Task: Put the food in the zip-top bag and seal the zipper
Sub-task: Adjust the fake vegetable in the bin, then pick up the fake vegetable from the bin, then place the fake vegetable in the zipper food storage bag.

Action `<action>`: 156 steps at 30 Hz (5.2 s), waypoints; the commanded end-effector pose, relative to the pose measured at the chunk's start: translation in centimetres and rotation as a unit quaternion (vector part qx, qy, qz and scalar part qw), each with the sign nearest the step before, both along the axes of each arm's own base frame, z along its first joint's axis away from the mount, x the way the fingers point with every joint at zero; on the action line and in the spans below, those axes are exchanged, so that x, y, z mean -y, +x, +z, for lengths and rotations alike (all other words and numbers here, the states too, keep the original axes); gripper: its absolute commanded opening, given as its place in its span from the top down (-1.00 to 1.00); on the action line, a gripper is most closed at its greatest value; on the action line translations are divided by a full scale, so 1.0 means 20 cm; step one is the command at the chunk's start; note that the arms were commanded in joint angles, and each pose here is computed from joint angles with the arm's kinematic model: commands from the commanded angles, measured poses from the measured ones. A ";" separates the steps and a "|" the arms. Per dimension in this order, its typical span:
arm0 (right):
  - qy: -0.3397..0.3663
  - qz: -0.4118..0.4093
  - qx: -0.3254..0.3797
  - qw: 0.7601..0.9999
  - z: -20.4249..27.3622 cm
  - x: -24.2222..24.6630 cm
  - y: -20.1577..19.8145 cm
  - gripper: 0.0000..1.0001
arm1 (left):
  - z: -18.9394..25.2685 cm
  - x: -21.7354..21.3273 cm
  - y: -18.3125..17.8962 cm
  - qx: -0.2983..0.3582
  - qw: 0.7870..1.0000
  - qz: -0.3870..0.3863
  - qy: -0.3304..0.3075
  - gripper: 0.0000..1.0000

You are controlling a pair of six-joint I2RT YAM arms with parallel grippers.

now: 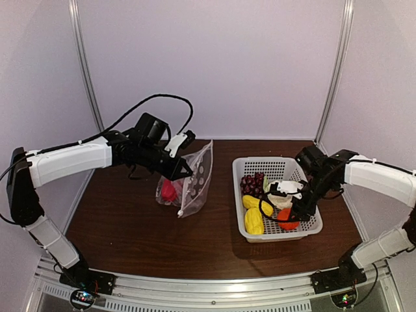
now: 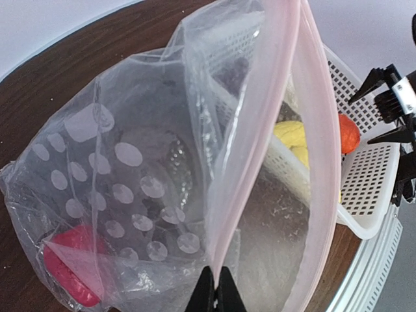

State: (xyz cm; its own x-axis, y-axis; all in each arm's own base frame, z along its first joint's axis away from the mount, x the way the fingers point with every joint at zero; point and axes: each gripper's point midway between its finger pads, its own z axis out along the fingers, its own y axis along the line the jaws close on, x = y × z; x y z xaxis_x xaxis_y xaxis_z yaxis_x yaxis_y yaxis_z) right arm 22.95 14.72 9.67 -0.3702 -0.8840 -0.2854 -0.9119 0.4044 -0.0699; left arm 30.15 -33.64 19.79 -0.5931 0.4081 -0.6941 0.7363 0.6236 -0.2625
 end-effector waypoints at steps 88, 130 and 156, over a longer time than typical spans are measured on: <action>0.505 0.031 -0.080 0.859 1.18 -1.24 0.18 -0.39 | 0.55 0.25 -0.08 -0.080 0.970 0.060 -0.223 1.00; 0.311 -0.069 0.170 0.933 1.00 -1.04 0.41 -0.44 | 0.56 0.25 -0.06 -0.070 0.970 0.064 -0.224 1.00; 0.277 -0.132 0.283 0.909 1.18 -0.83 0.48 -0.74 | 0.54 0.28 -0.05 -0.070 0.971 0.053 -0.222 1.00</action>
